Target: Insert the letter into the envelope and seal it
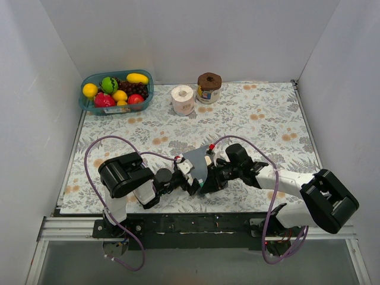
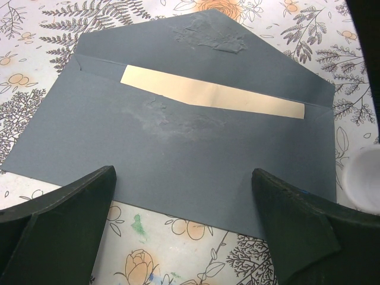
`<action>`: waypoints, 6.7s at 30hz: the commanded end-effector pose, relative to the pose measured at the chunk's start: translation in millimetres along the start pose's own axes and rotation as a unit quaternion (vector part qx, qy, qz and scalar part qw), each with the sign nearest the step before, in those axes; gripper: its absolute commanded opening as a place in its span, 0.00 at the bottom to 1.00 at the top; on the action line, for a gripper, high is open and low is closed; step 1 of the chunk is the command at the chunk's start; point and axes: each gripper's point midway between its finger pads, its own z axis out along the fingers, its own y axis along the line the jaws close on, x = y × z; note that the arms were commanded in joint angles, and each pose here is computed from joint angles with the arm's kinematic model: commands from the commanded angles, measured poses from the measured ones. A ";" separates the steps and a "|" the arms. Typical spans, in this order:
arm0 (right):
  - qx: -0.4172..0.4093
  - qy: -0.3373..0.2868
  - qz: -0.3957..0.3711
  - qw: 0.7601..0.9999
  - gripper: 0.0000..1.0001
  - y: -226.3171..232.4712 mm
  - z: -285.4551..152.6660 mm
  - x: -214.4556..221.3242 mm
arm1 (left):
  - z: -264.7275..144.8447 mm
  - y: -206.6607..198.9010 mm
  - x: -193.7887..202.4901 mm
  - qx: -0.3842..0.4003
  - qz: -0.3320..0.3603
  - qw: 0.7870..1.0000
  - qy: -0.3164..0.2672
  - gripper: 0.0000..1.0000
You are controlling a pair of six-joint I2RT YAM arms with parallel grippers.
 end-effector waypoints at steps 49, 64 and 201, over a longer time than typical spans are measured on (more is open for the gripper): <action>0.248 -0.209 -0.093 0.941 0.01 -48.8 -53.9 -93.4 | -16.7 0.2 66.0 -0.012 -0.025 0.992 0.122 0.98; 0.266 -0.306 -0.166 0.899 0.01 -57.6 -60.0 -133.9 | -15.5 0.5 67.9 -0.012 -0.026 0.992 0.125 0.98; 0.413 -0.206 -0.181 0.869 0.01 -137.8 -15.5 -83.6 | -31.0 -9.3 121.4 -0.043 -0.001 0.972 0.231 0.91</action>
